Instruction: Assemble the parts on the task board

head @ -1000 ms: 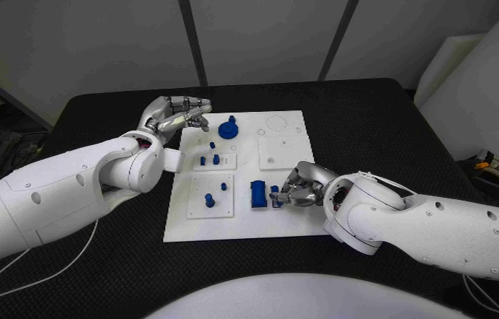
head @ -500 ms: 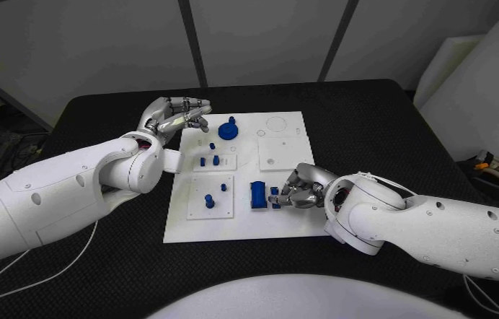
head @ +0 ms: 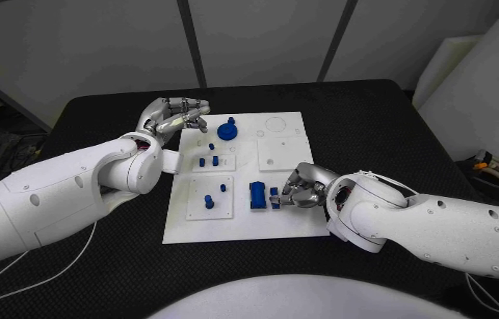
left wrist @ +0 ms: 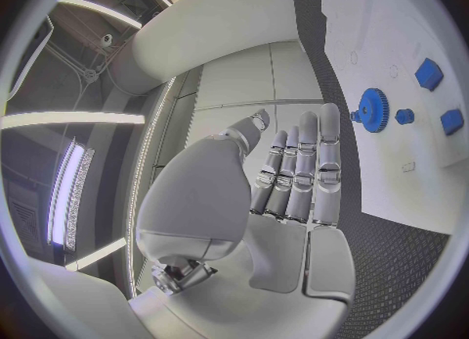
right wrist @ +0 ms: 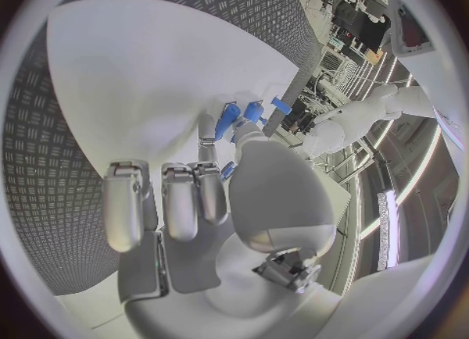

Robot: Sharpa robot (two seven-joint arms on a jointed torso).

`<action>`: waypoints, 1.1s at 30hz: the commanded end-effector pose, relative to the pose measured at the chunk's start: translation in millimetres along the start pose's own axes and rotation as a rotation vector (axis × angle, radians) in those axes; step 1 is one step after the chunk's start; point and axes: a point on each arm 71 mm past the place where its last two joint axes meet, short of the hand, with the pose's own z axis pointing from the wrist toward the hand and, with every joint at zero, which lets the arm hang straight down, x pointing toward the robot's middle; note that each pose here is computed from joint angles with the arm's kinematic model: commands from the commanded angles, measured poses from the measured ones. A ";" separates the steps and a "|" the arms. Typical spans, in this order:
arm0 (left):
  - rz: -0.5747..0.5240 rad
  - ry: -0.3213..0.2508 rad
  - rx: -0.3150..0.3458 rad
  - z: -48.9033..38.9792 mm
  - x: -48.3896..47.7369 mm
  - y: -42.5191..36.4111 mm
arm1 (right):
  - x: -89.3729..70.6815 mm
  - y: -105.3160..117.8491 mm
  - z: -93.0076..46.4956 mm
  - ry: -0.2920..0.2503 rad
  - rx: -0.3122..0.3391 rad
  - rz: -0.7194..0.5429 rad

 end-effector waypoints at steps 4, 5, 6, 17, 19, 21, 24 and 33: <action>-0.001 0.002 0.009 0.8 1.0 -1.4 | -0.1 -0.4 5.3 0.004 -0.040 -0.020; -0.001 0.002 0.009 0.8 1.0 -1.3 | -0.3 -0.8 6.6 0.001 -0.041 -0.019; -0.001 0.002 0.009 0.9 1.0 -1.3 | -0.6 -1.2 7.8 -0.001 -0.041 -0.019; -0.001 0.001 0.008 0.5 0.4 -1.4 | -3.2 -3.0 10.0 -0.023 -0.062 -0.004; 0.000 0.001 0.008 0.5 0.3 -1.4 | -4.2 -2.8 8.2 -0.029 -0.072 0.010; 0.000 0.001 0.008 0.4 0.0 -1.3 | -6.5 -3.0 5.9 -0.044 -0.094 0.054; 0.001 -0.001 0.006 0.3 -1.1 -1.1 | -11.3 -6.9 3.0 -0.058 -0.132 0.159; -0.017 -0.017 0.017 1.9 -6.0 -0.2 | -42.5 -35.9 18.9 -0.128 -0.253 0.502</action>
